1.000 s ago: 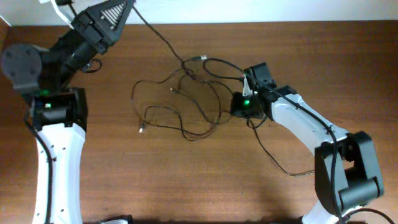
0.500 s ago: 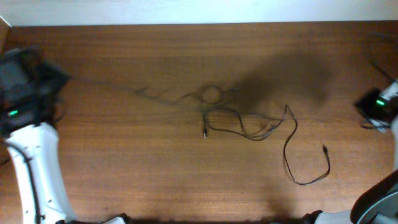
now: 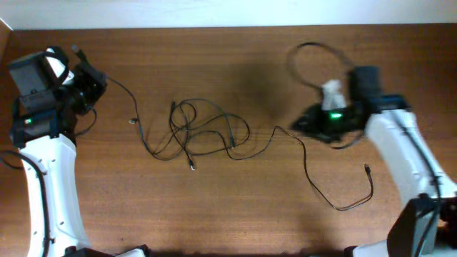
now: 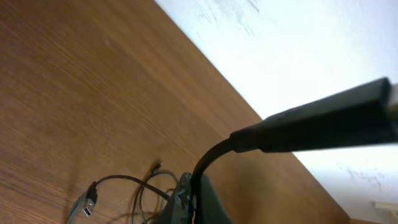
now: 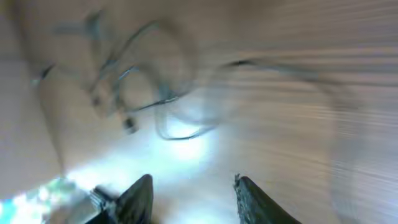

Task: Untangle cables

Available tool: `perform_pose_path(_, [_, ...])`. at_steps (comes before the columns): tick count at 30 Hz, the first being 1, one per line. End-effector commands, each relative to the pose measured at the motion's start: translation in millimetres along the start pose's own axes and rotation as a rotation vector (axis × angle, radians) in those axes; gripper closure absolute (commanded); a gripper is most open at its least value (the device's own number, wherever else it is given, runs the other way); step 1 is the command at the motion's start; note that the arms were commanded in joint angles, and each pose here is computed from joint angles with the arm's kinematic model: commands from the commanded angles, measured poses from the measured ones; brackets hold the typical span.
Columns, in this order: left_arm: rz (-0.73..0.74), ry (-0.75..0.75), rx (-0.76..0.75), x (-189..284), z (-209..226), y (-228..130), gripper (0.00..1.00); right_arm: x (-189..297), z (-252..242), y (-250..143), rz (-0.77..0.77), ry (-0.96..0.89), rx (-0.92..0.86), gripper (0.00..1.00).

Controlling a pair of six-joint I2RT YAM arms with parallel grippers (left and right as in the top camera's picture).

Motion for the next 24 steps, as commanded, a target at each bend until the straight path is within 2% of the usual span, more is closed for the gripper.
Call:
perform_pose_path(1, [-0.022, 0.012, 0.002, 1.2, -2.3, 3.7, 1.00, -45.1, 70.1, -8.4, 0.071, 0.128, 0.017, 0.47])
perform_pose_path(6, [-0.022, 0.012, 0.002, 1.2, -2.3, 3.7, 1.00, -133.3, 140.7, -4.4, 0.066, 0.273, -0.010, 0.47])
perform_pose_path(8, [-0.022, 0.012, 0.002, 1.2, -2.3, 3.7, 1.00, -179.1, 169.3, -12.4, 0.074, 0.352, -0.042, 0.43])
perform_pose_path(13, [-0.022, 0.012, 0.002, 1.2, -2.3, 3.6, 1.00, -252.5, 190.0, -26.6, 0.010, 0.424, -0.091, 0.43])
perform_pose_path(17, [-0.022, 0.012, 0.002, 1.2, -2.3, 3.6, 1.00, -278.8, 183.1, -32.3, -0.065, 0.351, -0.163, 0.43])
perform_pose_path(22, [-0.013, 0.021, 0.008, 1.2, -0.4, 1.9, 1.00, -294.5, 192.8, -32.2, -0.186, 0.375, -0.126, 0.43])
perform_pose_path(24, [-0.007, 0.027, 0.011, 1.2, 0.7, 1.0, 1.00, -297.2, 192.8, -32.0, -0.248, 0.334, -0.134, 0.53])
Point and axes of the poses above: each gripper's point midway between its finger pads, its own x axis back along the fingers, its own z axis along the line the jaws close on, y = z × x, the point moved 6 cm from there along x, back along the fingers, and after that the axes turned 15 degrees about x, right-handed, at the moved point
